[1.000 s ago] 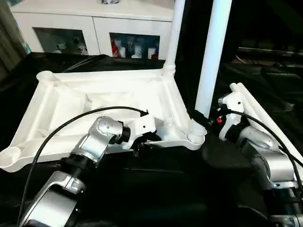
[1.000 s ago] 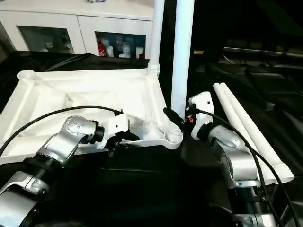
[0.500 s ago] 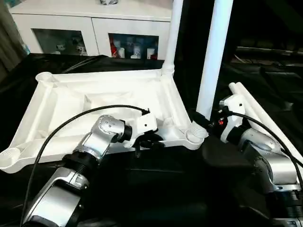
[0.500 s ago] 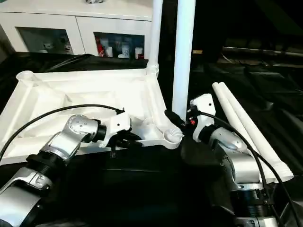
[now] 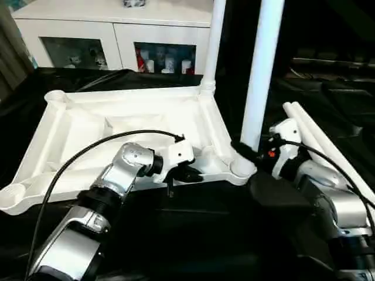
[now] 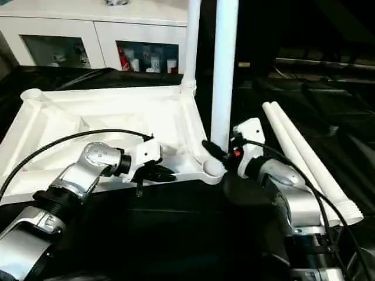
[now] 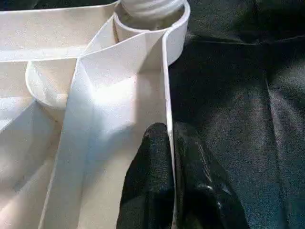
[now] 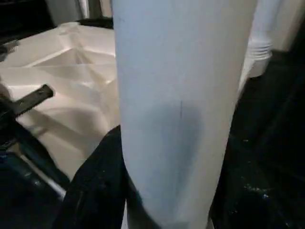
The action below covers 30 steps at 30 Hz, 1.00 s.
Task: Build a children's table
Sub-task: Insert table leg to table base
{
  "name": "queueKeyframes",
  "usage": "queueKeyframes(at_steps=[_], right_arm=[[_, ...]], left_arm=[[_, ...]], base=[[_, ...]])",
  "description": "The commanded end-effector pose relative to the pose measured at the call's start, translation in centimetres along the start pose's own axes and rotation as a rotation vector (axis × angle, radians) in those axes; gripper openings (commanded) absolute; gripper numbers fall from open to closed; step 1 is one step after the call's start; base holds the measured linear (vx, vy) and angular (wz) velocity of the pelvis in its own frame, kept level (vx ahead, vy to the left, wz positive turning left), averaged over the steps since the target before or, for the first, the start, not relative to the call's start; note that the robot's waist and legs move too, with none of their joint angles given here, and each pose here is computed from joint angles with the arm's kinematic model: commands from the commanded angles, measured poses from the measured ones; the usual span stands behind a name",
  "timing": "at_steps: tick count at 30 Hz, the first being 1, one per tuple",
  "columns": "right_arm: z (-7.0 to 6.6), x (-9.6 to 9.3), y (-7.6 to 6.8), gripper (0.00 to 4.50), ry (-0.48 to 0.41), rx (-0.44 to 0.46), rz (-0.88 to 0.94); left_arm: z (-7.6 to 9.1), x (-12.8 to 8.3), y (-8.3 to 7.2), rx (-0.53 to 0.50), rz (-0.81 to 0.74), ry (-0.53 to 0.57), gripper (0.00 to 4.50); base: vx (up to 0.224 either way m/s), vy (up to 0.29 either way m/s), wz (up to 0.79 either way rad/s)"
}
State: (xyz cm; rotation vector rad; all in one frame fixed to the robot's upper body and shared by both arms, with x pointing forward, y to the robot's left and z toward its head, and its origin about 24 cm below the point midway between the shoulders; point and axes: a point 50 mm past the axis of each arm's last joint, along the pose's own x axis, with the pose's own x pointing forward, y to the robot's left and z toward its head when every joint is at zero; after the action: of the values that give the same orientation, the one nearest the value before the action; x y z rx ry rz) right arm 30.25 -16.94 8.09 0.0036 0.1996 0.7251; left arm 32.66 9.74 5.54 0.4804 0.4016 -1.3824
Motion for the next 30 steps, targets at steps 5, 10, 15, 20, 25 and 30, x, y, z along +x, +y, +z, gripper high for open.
queueKeyframes(at_steps=[5, 10, 15, 20, 25, 30], right_arm=[[-0.7, 0.3, -0.7, 1.89, 0.059, 0.020, -0.004], [-1.4, 1.0, -0.7, 1.89, 0.084, 0.059, 0.014], [-2.4, 1.2, -1.1, 1.89, 0.076, 0.143, -0.001], [-3.4, 0.7, -1.4, 1.89, 0.028, 0.264, -0.023], [-4.9, -0.4, -1.0, 1.89, -0.017, 0.343, -0.035], [-6.3, -0.8, 0.2, 1.89, -0.042, 0.347, -0.018]], left_arm=[[-0.5, 0.2, -0.2, -0.025, -0.001, 0.000, 0.06], [-0.4, -0.1, -0.1, -0.022, 0.020, 0.001, 0.06], [-0.4, -0.1, -0.1, -0.024, 0.035, -0.007, 0.06], [-0.5, 0.0, -0.2, -0.025, 0.040, -0.012, 0.06], [-0.4, 0.2, -0.1, -0.025, 0.051, -0.017, 0.06], [-0.2, 0.2, 0.2, -0.022, 0.072, -0.027, 0.06]], base=[[0.000, 0.000, 0.00], [0.000, 0.000, 0.00], [0.000, 0.000, 0.00], [0.000, 0.000, 0.00], [0.000, 0.000, 0.00], [0.000, 0.000, 0.00]])
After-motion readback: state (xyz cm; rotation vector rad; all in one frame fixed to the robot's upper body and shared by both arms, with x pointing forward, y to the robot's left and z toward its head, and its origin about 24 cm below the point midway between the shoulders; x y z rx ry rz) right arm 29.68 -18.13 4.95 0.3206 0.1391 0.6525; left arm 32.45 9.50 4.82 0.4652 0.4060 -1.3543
